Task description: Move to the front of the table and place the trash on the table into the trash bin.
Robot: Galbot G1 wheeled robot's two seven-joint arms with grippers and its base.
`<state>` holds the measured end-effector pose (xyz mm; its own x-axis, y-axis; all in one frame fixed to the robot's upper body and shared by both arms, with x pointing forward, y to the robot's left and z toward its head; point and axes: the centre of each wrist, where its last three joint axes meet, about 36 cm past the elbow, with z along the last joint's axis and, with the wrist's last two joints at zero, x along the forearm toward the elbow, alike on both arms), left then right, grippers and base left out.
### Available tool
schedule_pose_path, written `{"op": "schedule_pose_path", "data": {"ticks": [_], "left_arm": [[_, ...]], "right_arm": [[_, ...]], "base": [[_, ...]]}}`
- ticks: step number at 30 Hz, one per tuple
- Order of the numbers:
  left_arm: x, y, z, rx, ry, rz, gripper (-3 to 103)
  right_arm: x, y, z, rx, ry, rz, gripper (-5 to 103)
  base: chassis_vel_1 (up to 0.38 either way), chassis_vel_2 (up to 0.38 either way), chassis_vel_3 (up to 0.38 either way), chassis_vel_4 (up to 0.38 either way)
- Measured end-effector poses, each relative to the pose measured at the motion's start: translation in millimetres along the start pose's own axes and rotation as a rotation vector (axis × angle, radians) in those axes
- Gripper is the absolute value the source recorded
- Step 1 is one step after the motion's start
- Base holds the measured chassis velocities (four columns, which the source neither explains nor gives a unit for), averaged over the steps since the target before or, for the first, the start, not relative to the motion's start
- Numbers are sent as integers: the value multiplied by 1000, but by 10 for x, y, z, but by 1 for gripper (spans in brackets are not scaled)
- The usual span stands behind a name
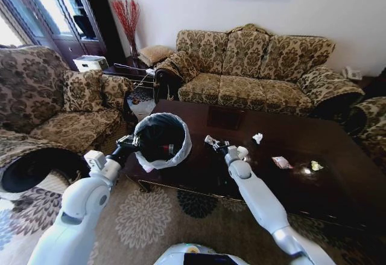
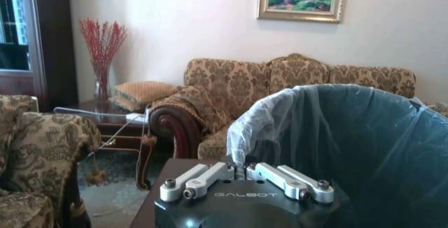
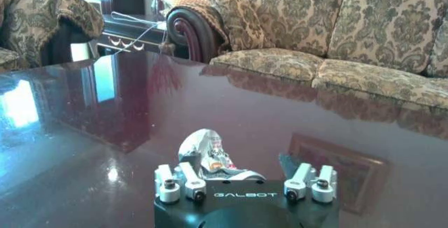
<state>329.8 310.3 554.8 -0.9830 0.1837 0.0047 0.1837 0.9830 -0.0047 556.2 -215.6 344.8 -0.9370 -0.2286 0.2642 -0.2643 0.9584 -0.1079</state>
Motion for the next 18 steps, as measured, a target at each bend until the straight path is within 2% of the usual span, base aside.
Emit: {"op": "schedule_pose_path", "data": {"ticks": [1,3,4,5,10,18], "left_arm": [[2,-1,1,0,0,0,3],[4,-1,2,0,0,0,3],[8,4,4,-1,1,0,3],[10,6,4,-2,1,-1,3],[13,11,3,-5,1,-2,3],[7,-6,19,0,4,2,3]], "right_arm": [[-11,7,10,-4,3,-3,80],[-21,14,24,-8,8,-5,80],[-39,20,54,-11,18,-7,90],[-52,17,78,-12,25,-7,95],[-87,-7,149,-12,43,-8,100],[-148,-13,195,-6,47,-17,100]], "base": [[0,0,0,0],[0,0,0,0],[0,0,0,0],[0,0,0,0],[0,0,0,0],[0,0,0,0]]}}
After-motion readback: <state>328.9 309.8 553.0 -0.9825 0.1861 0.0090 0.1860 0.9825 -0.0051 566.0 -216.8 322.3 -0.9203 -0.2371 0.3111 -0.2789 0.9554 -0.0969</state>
